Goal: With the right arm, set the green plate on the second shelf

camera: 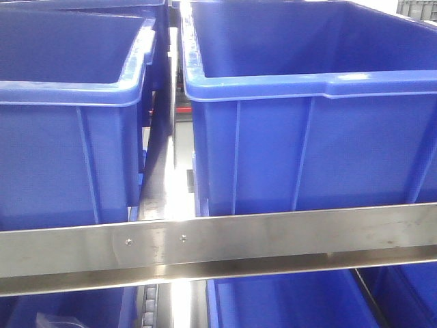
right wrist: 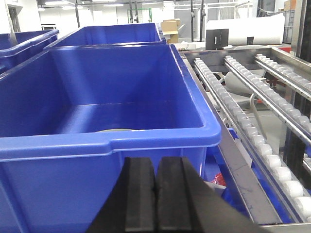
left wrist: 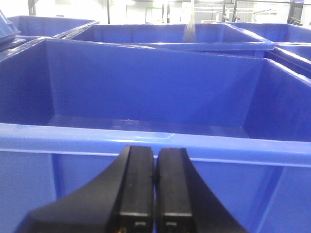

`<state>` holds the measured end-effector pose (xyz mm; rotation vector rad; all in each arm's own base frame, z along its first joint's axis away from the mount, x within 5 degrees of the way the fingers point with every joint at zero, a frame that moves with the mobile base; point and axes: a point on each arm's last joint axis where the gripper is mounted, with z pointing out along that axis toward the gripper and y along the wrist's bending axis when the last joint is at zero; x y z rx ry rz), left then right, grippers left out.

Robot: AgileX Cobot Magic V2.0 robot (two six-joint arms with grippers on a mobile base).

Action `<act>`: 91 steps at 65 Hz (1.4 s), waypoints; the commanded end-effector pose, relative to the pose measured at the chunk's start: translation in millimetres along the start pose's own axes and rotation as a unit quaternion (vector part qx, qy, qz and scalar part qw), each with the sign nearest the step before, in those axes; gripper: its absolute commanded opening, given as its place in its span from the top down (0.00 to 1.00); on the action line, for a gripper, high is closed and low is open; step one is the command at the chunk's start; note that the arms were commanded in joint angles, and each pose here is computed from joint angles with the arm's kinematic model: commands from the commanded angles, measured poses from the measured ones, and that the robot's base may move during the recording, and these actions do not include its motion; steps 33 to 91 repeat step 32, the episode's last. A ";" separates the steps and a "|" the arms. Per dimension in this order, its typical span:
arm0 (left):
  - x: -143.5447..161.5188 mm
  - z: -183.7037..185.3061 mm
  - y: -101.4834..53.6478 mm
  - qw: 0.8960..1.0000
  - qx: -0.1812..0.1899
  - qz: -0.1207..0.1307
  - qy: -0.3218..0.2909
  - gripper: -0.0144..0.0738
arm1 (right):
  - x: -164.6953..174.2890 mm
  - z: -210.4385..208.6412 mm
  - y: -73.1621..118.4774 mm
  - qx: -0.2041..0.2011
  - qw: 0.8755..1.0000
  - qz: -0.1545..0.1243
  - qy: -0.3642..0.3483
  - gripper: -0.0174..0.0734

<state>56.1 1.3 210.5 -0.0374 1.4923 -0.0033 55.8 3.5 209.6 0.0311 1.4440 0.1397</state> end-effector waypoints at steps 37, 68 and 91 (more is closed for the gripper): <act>6.4 0.0 0.1 1.000 0.001 -0.007 -0.024 0.69 | -15.4 -2.4 1.5 -0.005 0.998 -0.007 -0.064 0.75; 6.4 0.0 0.1 1.000 0.001 -0.007 -0.024 0.69 | -15.4 -2.4 1.5 -0.005 0.998 -0.007 -0.064 0.75; 6.4 0.0 0.1 1.000 0.001 -0.007 -0.024 0.69 | -15.4 -2.4 1.5 -0.005 0.998 -0.007 -0.064 0.75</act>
